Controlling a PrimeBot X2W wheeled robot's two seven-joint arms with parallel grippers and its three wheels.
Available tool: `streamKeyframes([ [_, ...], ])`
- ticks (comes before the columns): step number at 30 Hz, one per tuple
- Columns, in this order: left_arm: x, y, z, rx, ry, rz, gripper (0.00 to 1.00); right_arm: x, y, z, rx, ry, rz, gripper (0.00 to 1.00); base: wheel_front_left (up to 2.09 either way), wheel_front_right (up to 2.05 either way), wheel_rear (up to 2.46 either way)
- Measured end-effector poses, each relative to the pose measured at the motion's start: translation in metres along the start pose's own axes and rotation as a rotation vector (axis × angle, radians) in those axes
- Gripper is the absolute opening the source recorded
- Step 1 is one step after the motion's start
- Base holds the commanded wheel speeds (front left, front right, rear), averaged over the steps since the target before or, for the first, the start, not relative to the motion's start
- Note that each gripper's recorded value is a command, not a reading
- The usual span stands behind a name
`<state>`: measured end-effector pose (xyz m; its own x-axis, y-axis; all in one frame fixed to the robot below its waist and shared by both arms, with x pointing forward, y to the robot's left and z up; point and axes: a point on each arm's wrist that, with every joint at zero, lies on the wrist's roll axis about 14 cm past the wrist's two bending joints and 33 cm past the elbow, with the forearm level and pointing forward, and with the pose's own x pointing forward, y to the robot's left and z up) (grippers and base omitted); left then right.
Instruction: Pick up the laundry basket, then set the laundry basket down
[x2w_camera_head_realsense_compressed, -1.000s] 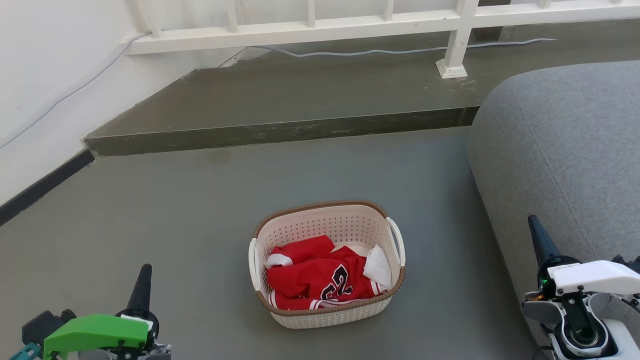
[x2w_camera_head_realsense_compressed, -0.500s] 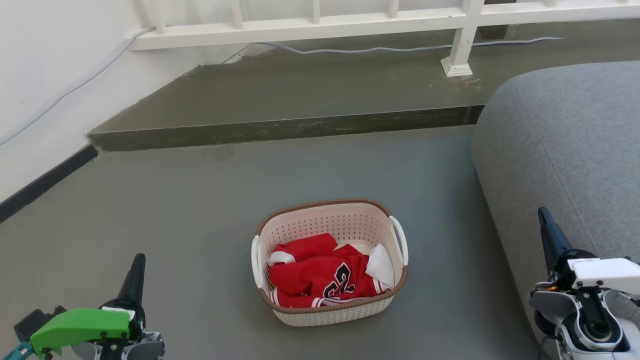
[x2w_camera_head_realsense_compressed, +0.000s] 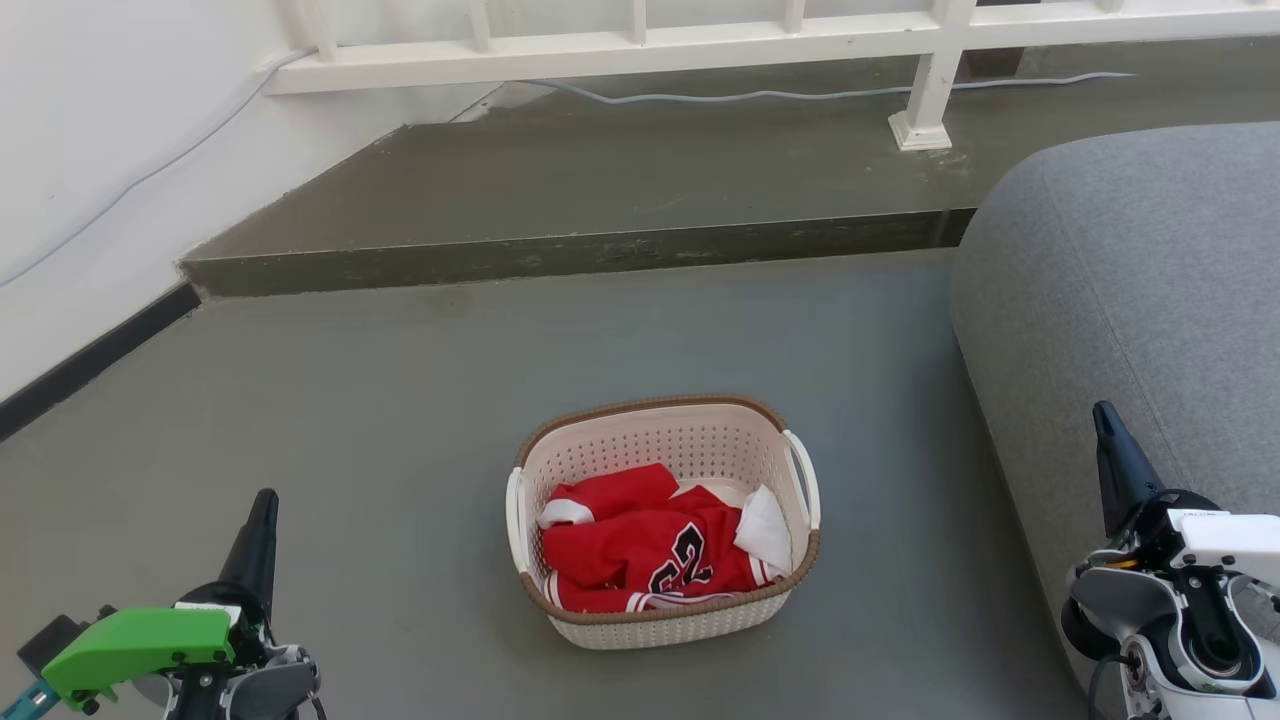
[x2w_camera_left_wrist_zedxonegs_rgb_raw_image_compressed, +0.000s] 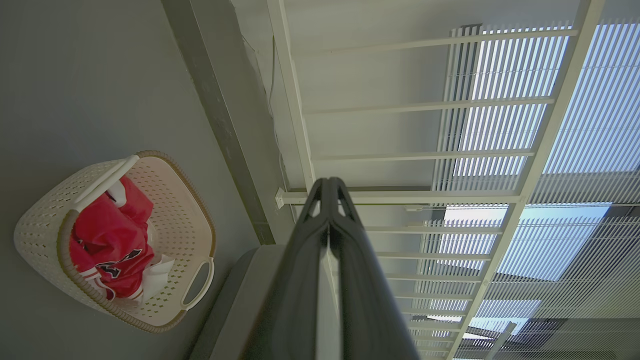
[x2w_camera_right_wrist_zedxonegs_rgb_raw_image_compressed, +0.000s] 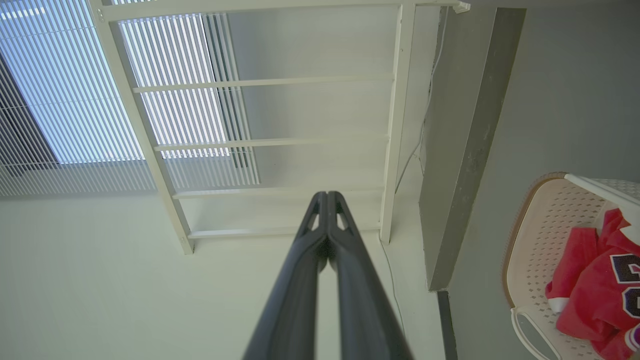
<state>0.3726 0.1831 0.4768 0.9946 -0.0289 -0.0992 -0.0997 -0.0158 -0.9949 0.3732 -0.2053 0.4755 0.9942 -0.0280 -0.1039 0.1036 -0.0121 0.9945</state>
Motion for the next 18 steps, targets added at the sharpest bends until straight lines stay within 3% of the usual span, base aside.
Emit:
streamKeyframes([
  [18,-0.0002,0.0022,0.0005,0.0,-0.002,0.006,0.0,-0.0002,-0.001,0.0002,0.001,-0.001,-0.003,0.0,0.0,0.0,0.0],
])
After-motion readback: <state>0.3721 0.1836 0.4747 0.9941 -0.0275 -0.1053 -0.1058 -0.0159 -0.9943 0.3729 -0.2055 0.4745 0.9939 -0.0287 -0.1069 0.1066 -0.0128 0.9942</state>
